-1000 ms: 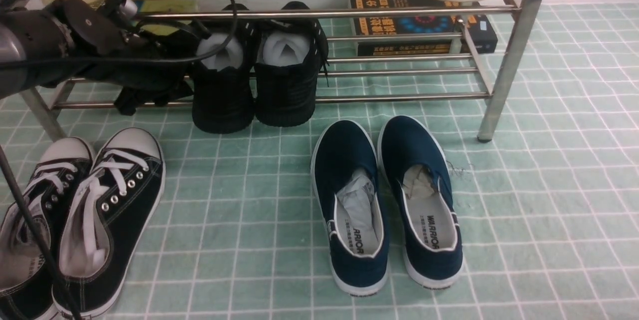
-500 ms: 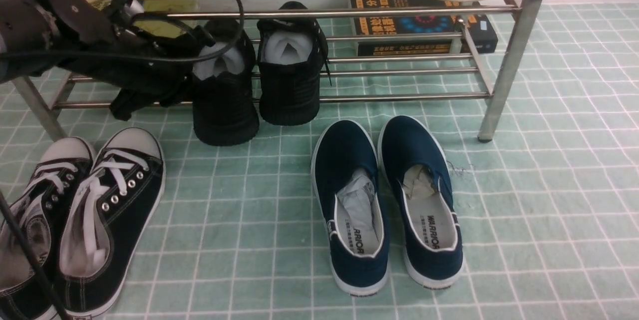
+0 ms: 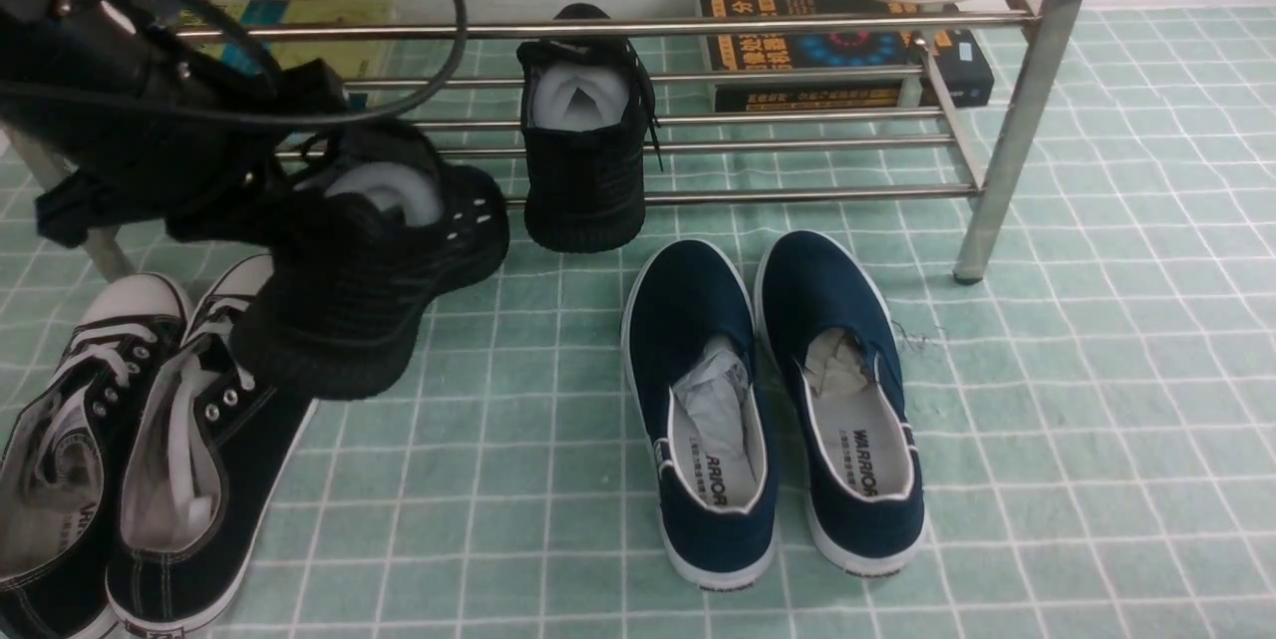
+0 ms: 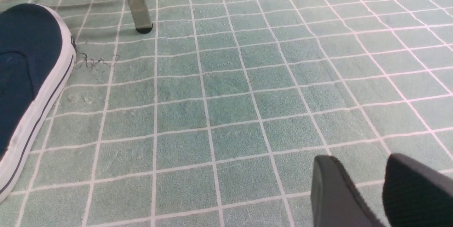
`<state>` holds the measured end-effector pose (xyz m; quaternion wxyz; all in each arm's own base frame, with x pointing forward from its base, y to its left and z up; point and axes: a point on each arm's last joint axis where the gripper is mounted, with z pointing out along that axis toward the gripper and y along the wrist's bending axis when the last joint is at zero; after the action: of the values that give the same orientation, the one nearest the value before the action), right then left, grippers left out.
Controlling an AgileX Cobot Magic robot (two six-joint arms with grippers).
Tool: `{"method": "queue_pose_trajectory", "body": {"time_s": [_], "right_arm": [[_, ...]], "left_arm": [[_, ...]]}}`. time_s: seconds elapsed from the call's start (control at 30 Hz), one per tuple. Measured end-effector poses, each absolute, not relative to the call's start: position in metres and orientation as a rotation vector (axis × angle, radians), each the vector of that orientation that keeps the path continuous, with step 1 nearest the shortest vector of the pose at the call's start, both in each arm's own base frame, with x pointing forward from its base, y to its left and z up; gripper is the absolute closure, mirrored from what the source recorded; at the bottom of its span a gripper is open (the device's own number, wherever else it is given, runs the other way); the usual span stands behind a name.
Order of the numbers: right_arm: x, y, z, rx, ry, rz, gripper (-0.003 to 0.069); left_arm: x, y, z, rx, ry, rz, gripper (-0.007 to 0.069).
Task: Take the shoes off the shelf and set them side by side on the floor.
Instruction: 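Set the held shoe down on the floor in front of the rack with the left gripper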
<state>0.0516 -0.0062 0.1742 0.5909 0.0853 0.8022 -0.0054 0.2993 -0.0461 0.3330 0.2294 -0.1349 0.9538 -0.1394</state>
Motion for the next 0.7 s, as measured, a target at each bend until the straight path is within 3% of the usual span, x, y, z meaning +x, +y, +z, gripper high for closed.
{"method": "queue_pose_trajectory", "body": {"time_s": [0.2,0.4,0.7], "right_arm": [[0.052,-0.006,0.174,0.198,1.867,-0.013,0.0421],[0.052,-0.006,0.174,0.198,1.867,-0.013,0.0421],[0.052,-0.006,0.174,0.198,1.867,-0.013,0.0421]], "left_arm": [[0.278,-0.042,0.313,-0.397,2.682,-0.347,0.0603],[0.268,-0.045,0.277,-0.477,2.701,-0.416,0.0603],[0.26,-0.044,0.253,-0.514,2.709,-0.415,0.0603]]}}
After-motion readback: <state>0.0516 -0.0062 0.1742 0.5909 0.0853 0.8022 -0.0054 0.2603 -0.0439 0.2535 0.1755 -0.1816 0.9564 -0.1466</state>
